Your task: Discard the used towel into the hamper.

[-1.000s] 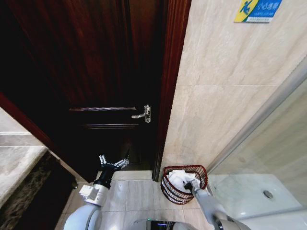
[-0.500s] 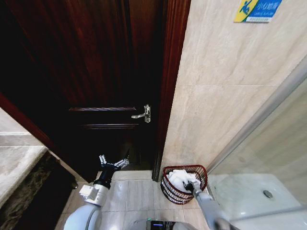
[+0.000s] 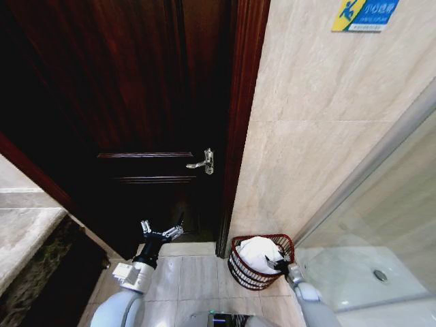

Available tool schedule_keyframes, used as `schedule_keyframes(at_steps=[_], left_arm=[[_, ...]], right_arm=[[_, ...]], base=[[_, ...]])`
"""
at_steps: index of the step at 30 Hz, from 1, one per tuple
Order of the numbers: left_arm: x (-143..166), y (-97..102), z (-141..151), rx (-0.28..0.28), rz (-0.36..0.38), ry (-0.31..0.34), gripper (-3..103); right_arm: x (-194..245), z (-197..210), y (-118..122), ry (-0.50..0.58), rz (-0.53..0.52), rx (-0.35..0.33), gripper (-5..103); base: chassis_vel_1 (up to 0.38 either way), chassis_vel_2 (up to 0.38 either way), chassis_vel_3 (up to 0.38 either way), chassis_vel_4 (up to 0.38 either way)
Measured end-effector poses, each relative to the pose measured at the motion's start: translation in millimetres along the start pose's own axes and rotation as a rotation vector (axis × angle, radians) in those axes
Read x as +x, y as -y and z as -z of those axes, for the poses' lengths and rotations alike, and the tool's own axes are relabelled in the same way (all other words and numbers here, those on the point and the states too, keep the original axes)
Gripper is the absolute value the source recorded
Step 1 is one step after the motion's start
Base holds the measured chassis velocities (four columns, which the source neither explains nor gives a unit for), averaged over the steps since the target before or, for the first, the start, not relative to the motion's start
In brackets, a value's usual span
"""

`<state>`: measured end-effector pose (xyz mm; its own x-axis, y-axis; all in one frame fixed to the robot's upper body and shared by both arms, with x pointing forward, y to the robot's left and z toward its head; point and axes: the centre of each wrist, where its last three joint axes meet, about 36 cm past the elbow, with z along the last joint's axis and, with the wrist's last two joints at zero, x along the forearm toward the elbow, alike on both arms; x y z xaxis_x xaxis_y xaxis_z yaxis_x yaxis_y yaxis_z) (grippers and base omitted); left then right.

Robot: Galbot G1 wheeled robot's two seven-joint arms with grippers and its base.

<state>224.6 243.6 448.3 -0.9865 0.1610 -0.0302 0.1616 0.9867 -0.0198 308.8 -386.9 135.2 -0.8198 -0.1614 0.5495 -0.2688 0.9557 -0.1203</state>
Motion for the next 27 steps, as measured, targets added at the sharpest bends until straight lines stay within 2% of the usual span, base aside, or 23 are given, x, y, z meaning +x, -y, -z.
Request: schedule_keyframes(at_steps=[5, 13, 16, 24, 27], left_arm=[[0, 0.0, 0, 0.0, 0.0, 0.0, 100], [0, 0.0, 0, 0.0, 0.0, 0.0, 100], [0, 0.0, 0, 0.0, 0.0, 0.0, 100], [0, 0.0, 0, 0.0, 0.0, 0.0, 100], [0, 0.0, 0, 0.0, 0.0, 0.0, 100]], right_arm=[[33, 7, -7, 0.109, -0.054, -0.057, 100], [67, 28, -18, 0.238, -0.11, -0.074, 100], [93, 53, -27, 0.337, -0.143, -0.099, 100], [131, 107, -50, 0.484, -0.173, -0.114, 100], [150, 150, -61, 0.578, -0.182, -0.115, 100]], base=[[0.0, 0.0, 0.0, 0.0], [0.0, 0.0, 0.0, 0.0], [0.0, 0.0, 0.0, 0.0], [0.0, 0.0, 0.0, 0.0], [0.0, 0.0, 0.0, 0.0]])
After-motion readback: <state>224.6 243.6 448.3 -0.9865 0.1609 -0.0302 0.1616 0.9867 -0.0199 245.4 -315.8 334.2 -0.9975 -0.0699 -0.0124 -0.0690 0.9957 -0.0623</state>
